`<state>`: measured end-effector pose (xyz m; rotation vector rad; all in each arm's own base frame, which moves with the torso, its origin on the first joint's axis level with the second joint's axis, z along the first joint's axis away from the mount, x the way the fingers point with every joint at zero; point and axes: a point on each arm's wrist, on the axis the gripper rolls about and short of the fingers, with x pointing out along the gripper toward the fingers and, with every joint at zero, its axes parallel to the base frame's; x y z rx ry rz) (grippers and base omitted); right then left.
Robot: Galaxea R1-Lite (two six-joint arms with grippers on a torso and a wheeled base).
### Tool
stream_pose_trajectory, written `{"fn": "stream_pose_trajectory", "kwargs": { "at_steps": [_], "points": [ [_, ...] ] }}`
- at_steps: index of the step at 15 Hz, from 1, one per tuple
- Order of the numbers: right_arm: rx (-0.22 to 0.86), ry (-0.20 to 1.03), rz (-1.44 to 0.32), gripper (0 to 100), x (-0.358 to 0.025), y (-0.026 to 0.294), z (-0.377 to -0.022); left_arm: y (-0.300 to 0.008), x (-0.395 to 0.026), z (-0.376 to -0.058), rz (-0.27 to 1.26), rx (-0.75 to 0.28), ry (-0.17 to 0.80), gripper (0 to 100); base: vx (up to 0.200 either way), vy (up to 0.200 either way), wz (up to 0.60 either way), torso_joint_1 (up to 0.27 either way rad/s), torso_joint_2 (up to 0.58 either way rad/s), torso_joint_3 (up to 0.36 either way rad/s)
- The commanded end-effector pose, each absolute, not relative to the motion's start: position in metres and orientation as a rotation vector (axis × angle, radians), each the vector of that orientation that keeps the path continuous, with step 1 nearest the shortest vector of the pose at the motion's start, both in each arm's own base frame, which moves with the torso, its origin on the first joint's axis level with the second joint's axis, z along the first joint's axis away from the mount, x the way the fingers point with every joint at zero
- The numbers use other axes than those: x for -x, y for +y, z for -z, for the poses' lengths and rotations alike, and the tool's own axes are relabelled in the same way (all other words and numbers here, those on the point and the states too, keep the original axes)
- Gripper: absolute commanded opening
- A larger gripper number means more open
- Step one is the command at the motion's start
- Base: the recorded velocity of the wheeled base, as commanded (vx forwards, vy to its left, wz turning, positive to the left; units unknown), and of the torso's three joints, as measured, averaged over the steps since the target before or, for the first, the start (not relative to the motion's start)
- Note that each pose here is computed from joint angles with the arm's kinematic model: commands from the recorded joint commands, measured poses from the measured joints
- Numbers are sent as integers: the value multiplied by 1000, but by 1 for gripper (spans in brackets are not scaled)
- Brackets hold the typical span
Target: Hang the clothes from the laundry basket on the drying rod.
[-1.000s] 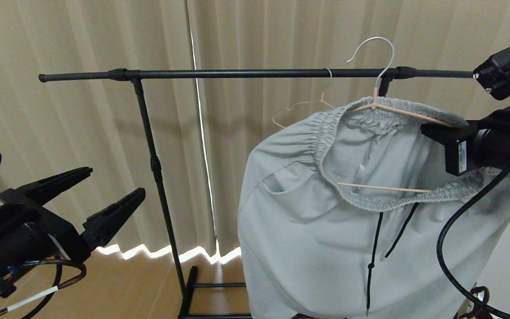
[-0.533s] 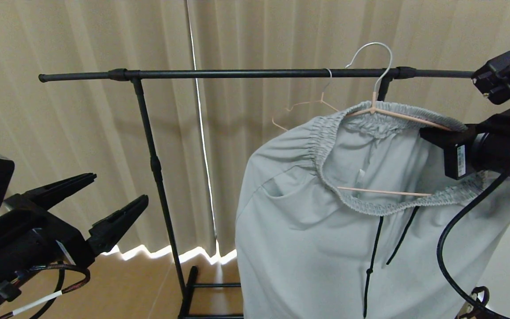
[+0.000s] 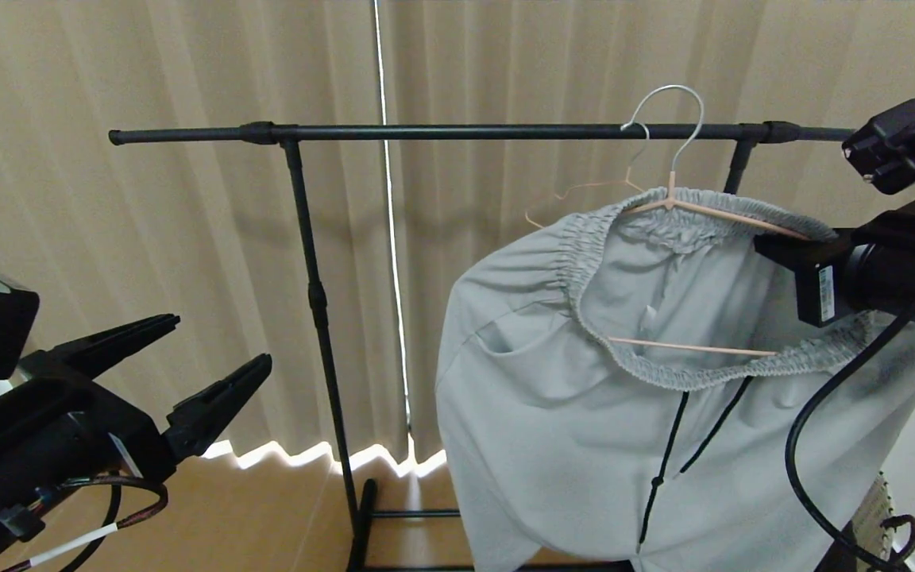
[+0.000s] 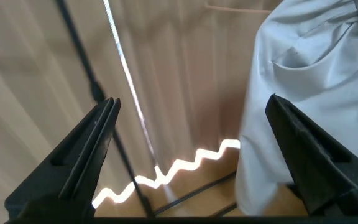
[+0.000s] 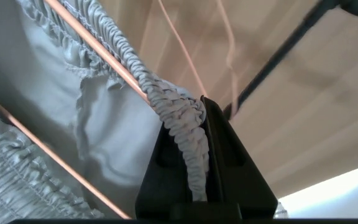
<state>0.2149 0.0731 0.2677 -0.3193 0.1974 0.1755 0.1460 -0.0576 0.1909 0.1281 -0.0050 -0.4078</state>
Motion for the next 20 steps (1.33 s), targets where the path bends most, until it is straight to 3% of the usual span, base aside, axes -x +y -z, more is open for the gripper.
{"fn": "stream_pose_trajectory", "kwargs": {
  "at_steps": [1, 10, 20],
  "points": [
    [323, 206, -174, 0, -217, 74, -266, -59, -149, -188, 408, -131, 14, 100, 0, 0, 0, 0, 0, 0],
    [251, 224, -76, 0, -221, 62, -265, -60, -150, -190, 411, -127, 3, 100, 0, 0, 0, 0, 0, 0],
    [252, 227, -74, 0, -221, 62, -264, -59, -150, -190, 411, -127, 3, 100, 200, 0, 0, 1, 1, 0]
  ]
}}
